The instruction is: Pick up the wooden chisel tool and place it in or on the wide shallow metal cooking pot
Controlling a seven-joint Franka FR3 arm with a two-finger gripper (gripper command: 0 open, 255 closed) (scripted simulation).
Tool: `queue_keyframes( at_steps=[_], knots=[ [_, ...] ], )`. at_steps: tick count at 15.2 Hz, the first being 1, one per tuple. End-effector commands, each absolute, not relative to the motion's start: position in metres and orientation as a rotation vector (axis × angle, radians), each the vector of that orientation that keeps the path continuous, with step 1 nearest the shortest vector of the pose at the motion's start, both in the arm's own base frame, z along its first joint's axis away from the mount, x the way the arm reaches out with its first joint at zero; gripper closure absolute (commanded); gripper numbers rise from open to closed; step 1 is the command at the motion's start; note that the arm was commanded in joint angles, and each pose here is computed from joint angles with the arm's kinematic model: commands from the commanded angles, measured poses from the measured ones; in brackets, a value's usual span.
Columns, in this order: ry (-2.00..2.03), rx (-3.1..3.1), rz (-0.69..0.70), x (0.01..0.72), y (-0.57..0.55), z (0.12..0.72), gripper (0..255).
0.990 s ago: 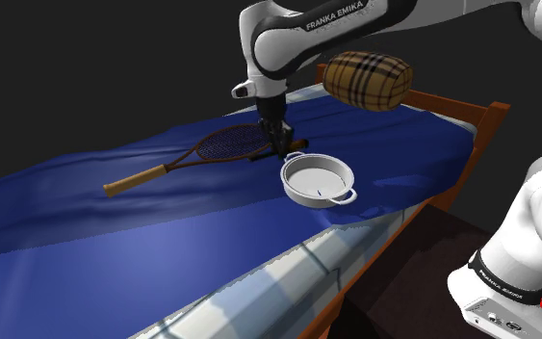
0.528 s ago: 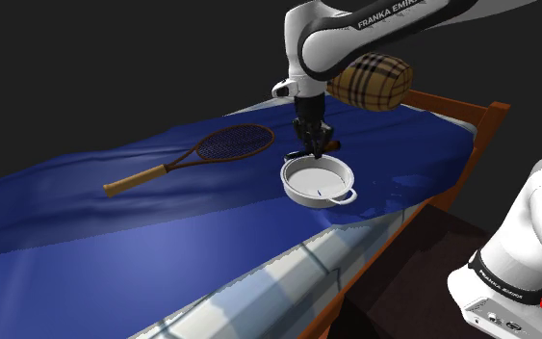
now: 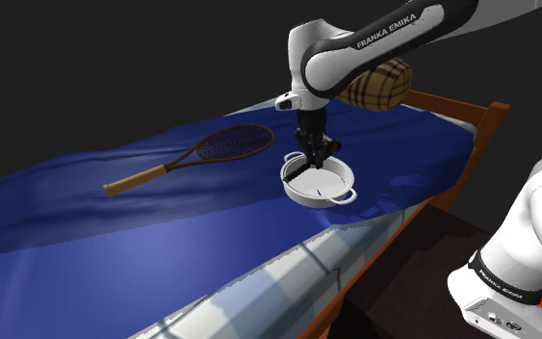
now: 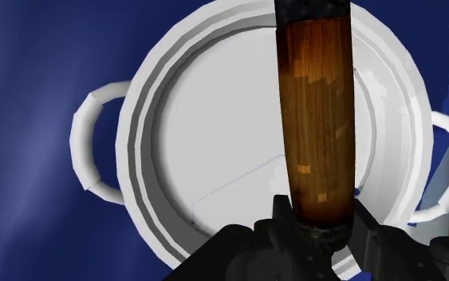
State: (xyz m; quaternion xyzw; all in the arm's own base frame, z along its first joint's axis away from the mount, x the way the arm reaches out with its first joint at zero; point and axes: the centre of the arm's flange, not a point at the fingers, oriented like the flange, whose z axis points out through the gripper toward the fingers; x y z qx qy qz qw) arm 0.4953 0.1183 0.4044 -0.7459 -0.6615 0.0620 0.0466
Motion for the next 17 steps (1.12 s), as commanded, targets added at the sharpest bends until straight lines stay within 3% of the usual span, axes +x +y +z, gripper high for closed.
queue_keyframes(
  at_steps=[1, 14, 15, 17],
  knots=[
    [-2.009, -2.285, 0.207, 0.496, 0.112, 0.389, 255],
    [-2.009, -2.285, 0.207, 0.496, 0.112, 0.363, 255],
    [-2.009, -2.285, 0.207, 0.496, 0.112, 0.363, 0],
    [-2.009, -2.285, 0.207, 0.495, 0.111, 0.363, 0]
  ],
)
